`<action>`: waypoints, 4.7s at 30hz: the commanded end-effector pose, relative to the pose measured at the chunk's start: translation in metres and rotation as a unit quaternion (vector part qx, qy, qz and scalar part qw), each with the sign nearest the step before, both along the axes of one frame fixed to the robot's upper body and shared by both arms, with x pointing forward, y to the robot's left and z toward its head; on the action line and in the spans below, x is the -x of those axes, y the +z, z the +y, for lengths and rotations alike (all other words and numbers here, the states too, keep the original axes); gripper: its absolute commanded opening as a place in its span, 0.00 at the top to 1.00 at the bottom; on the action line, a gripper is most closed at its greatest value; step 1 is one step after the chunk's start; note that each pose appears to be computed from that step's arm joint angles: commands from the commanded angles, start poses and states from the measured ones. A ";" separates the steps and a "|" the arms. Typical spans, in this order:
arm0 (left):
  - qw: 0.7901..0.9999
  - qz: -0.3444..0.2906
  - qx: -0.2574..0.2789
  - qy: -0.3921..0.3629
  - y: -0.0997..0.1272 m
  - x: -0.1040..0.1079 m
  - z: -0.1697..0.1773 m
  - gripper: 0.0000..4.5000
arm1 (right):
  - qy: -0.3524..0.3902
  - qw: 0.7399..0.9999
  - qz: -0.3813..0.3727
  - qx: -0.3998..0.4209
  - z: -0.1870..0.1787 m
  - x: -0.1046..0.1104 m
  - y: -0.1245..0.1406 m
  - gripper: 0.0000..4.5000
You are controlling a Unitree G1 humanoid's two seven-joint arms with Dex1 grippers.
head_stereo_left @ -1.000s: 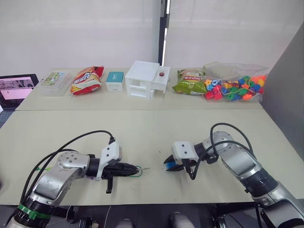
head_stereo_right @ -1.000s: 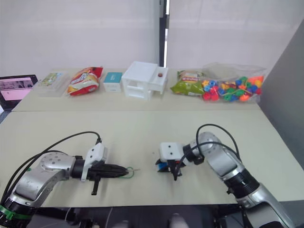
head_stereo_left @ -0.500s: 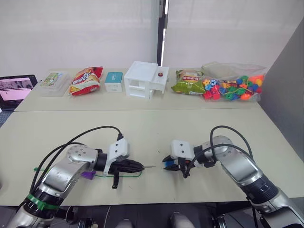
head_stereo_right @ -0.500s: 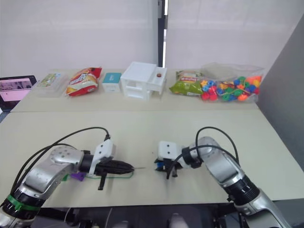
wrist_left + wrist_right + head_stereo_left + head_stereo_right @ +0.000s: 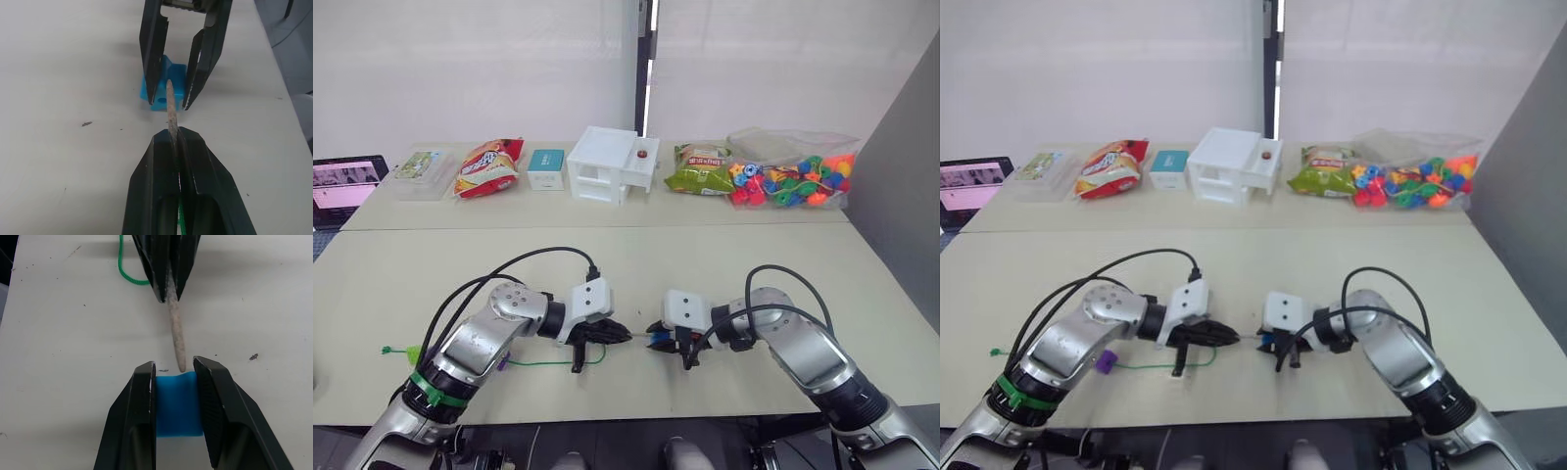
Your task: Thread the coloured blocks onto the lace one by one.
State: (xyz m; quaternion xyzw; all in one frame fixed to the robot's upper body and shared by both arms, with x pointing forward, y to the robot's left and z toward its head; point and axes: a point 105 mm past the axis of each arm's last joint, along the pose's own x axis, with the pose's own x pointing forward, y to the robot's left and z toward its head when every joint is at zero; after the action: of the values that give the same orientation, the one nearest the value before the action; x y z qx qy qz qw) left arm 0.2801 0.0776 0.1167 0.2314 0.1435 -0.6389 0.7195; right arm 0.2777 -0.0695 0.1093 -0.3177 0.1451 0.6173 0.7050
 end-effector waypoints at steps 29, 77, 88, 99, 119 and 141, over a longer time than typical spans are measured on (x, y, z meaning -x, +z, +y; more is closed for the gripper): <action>0.999 -0.019 -0.030 -0.016 -0.011 -0.004 -0.021 1.00 | 0.008 1.000 0.024 0.009 0.006 0.014 -0.010 0.86; 0.999 0.016 0.027 0.004 -0.013 -0.010 0.001 0.57 | -0.005 0.999 0.032 0.013 0.001 0.019 -0.013 0.86; 0.999 0.043 0.032 -0.012 -0.020 -0.001 -0.007 0.90 | -0.012 0.999 0.033 0.015 -0.001 0.019 -0.012 0.86; 0.998 0.025 0.053 -0.014 -0.013 -0.007 -0.031 1.00 | -0.013 0.999 0.034 0.013 -0.001 0.021 -0.012 0.86; 0.997 0.018 0.075 -0.016 0.007 -0.004 -0.031 0.38 | -0.033 0.999 0.013 -0.009 -0.001 0.014 0.000 0.48; 0.996 -0.009 0.052 -0.074 -0.014 -0.023 -0.067 0.00 | -0.101 0.995 -0.019 -0.014 -0.045 0.018 0.023 0.01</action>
State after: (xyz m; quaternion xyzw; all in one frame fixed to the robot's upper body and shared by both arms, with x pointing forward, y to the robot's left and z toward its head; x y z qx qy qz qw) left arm 0.3005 0.0141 0.0972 0.1986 0.1038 -0.6911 0.6871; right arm 0.2568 -0.1137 0.1274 -0.2910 0.1722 0.5458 0.7667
